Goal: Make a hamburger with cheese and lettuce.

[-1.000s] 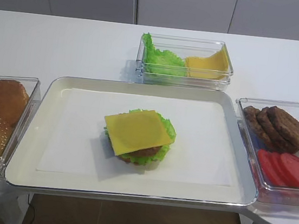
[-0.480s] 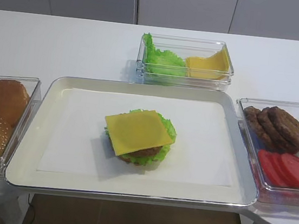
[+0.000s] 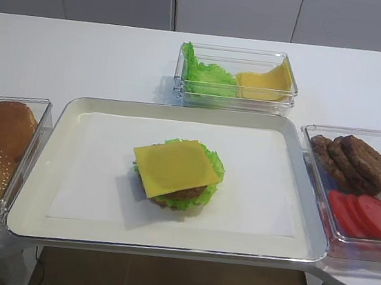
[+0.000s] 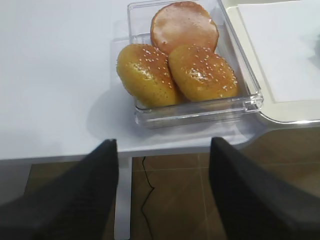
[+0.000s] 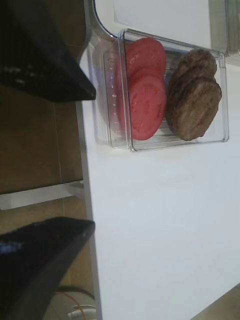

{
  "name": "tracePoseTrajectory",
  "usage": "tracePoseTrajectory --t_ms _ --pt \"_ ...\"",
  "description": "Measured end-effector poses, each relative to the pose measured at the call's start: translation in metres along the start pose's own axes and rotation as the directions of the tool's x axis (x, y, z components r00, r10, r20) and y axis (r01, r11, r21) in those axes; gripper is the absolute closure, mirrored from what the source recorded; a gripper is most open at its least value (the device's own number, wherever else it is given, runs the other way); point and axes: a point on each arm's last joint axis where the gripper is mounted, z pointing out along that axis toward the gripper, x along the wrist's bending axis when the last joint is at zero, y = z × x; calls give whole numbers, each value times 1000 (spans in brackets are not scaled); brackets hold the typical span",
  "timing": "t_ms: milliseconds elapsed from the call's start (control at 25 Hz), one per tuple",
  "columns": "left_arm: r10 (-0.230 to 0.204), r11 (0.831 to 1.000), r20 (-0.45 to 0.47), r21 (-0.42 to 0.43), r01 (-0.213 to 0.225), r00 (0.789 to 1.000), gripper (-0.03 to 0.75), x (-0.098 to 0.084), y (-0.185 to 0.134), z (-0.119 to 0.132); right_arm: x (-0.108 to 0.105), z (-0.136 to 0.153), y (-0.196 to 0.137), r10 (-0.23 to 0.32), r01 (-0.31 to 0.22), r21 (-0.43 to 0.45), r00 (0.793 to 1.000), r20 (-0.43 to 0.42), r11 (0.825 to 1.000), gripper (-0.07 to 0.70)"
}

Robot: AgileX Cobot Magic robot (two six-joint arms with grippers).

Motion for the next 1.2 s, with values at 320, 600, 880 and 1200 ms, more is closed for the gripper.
tracePoseTrajectory --t_ms 320,600,880,1200 --pt "0 1000 0 0 0 1000 283 0 0 0 0 0 0 -23 23 0 999 -40 1000 70" --pt "0 1000 0 0 0 1000 283 0 0 0 0 0 0 -26 26 0 999 -45 1000 70" --pt "0 1000 0 0 0 1000 283 0 0 0 0 -1 -1 -26 26 -8 999 -45 1000 70" --pt "0 1000 0 0 0 1000 283 0 0 0 0 -1 -1 -26 26 -8 999 -45 1000 70"
